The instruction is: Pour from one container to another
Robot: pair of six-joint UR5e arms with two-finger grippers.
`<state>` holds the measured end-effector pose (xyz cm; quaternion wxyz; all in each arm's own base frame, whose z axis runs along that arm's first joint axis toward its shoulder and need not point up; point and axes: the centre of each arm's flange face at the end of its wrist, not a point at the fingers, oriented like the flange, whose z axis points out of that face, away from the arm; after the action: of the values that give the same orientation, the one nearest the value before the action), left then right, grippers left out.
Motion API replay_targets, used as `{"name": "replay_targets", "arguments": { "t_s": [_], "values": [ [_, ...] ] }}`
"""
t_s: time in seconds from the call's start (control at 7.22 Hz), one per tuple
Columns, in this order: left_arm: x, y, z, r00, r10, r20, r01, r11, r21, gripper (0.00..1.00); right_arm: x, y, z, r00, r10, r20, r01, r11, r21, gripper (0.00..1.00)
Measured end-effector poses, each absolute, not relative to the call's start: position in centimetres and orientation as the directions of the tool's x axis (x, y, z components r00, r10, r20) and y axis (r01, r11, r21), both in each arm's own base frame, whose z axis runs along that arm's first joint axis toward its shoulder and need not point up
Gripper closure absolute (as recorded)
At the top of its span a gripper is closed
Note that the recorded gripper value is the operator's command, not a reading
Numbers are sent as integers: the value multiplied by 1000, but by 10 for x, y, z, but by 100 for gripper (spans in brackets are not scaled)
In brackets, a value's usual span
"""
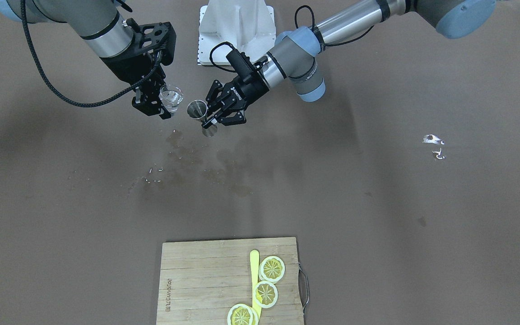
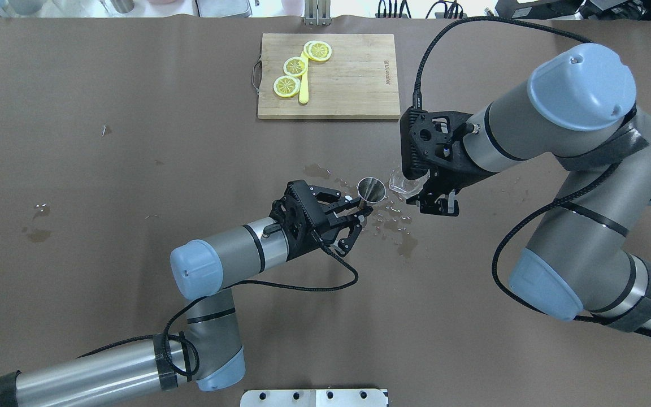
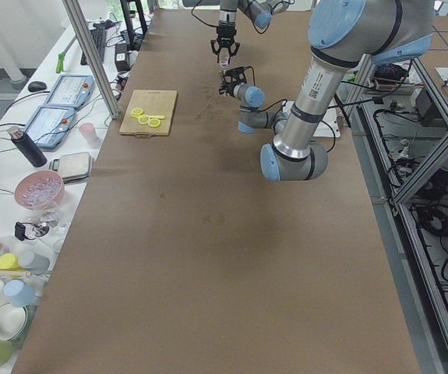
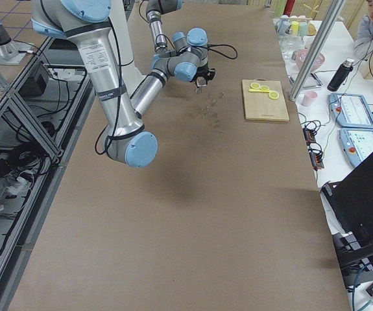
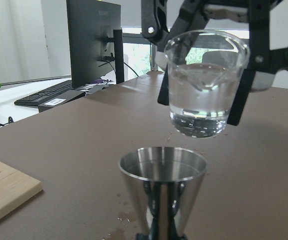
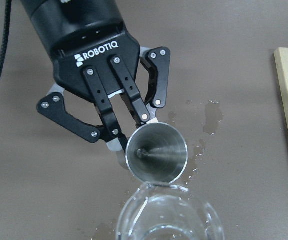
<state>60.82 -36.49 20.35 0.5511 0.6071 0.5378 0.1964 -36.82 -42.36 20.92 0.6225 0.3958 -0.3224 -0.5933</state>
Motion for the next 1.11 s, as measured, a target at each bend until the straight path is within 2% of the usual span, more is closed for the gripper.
{"name": "replay_targets", "arguments": {
  "t_s": [1.11],
  "values": [
    [608, -365, 204, 345, 869, -354, 436, 186, 880, 100, -376, -431, 201, 116, -992, -43, 553, 29, 833, 100]
  ]
}}
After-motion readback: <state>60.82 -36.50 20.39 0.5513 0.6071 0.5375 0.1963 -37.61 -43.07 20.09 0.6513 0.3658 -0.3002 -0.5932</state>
